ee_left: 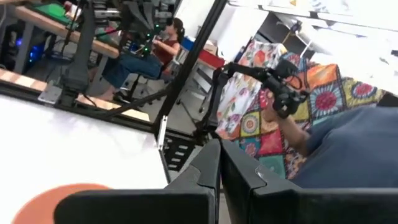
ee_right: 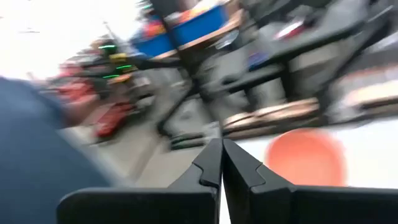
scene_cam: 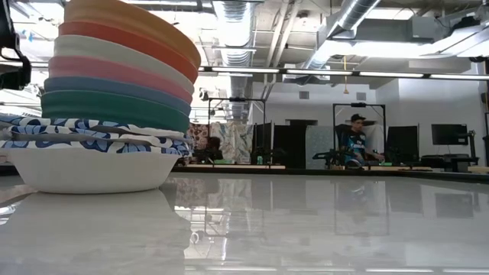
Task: Nest bowls inside each other
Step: Return to Home Position
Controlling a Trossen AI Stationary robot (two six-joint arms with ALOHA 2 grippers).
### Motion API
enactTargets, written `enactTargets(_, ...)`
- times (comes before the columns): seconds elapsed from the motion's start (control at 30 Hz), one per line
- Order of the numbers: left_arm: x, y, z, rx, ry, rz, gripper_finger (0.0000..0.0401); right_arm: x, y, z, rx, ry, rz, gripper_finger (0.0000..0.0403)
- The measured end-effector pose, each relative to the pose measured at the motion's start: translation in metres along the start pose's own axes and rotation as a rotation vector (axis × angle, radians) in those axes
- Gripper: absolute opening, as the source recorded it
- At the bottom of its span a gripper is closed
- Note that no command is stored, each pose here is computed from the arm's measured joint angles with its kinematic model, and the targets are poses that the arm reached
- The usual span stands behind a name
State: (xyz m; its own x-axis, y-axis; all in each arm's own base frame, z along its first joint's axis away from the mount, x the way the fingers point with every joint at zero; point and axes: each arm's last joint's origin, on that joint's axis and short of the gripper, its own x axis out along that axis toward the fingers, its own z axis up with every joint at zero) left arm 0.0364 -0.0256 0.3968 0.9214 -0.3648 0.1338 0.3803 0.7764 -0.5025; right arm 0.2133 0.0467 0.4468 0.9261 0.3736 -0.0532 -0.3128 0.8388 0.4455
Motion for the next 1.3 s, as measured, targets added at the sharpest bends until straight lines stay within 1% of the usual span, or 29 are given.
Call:
enactTargets(0.03, 0.0, 0.0, 0.001, -0.012, -0.009, 0.005, 0.0, 0.003, -0.003, 0.001, -0.04, -0.019, -0.03, 0.0033)
enactTargets(0.07, 0.0, 0.0, 0.002, 0.004, -0.02, 0.007, 0.0, 0.005, -0.006, 0.003, -0.09, -0.054, -0.082, 0.0033)
enactTargets(0.1, -0.001, -0.001, 0.003, 0.044, -0.03, -0.002, 0.0, 0.006, -0.008, 0.006, -0.138, -0.091, -0.125, 0.0033)
enactTargets(0.13, -0.001, -0.002, 0.005, 0.092, -0.037, -0.036, 0.0, 0.004, -0.01, 0.009, -0.181, -0.124, -0.153, 0.0033)
enactTargets(0.2, -0.005, -0.006, 0.011, 0.165, -0.066, -0.179, 0.0, -0.008, -0.011, 0.017, -0.249, -0.173, -0.181, 0.0033)
enactTargets(0.27, -0.015, -0.008, 0.019, 0.216, -0.119, -0.356, 0.0, -0.025, -0.011, 0.024, -0.279, -0.212, -0.189, 0.0033)
enactTargets(0.33, -0.028, -0.007, 0.026, 0.294, -0.179, -0.51, 0.0, -0.04, -0.012, 0.022, -0.285, -0.235, -0.193, 0.0033)
enactTargets(0.37, -0.034, -0.005, 0.028, 0.318, -0.201, -0.564, 0.0, -0.047, -0.013, 0.018, -0.276, -0.235, -0.202, 0.0033)
enactTargets(0.4, -0.038, -0.003, 0.027, 0.325, -0.211, -0.59, 0.0, -0.054, -0.015, 0.012, -0.266, -0.243, -0.209, 0.0033)
enactTargets(0.47, -0.041, 0.004, 0.019, 0.316, -0.201, -0.583, 0.0, -0.064, -0.019, -0.002, -0.243, -0.269, -0.218, 0.0033)
enactTargets(0.57, -0.043, 0.014, 0.002, 0.319, -0.197, -0.565, 0.0, -0.076, -0.026, -0.028, -0.243, -0.34, -0.228, 0.0033)
enactTargets(0.7, -0.049, 0.027, -0.019, 0.309, -0.235, -0.616, 0.0, -0.091, -0.039, -0.066, -0.236, -0.429, -0.296, 0.0033)
enactTargets(0.77, -0.047, 0.033, -0.035, 0.285, -0.209, -0.603, 0.0, -0.097, -0.047, -0.085, -0.235, -0.459, -0.321, 0.0033)
enactTargets(0.83, -0.04, 0.033, -0.044, 0.28, -0.167, -0.574, 0.0, -0.101, -0.053, -0.103, -0.236, -0.476, -0.319, 0.0033)
enactTargets(0.93, -0.036, 0.033, -0.054, 0.269, -0.137, -0.616, 0.0, -0.109, -0.062, -0.128, -0.224, -0.509, -0.328, 0.0033)
enactTargets(1.0, -0.033, 0.034, -0.062, 0.278, -0.128, -0.617, 0.0, -0.111, -0.07, -0.145, -0.218, -0.515, -0.341, 0.0033)
enactTargets(1.07, -0.029, 0.035, -0.07, 0.285, -0.109, -0.62, 0.0, -0.116, -0.074, -0.158, -0.224, -0.55, -0.329, 0.0033)
enactTargets(1.2, -0.022, 0.037, -0.087, 0.295, -0.092, -0.609, 0.0, -0.121, -0.084, -0.183, -0.223, -0.566, -0.309, 0.0033)
enactTargets(1.3, -0.015, 0.04, -0.106, 0.305, -0.069, -0.613, 0.0, -0.119, -0.093, -0.204, -0.213, -0.533, -0.314, 0.0033)
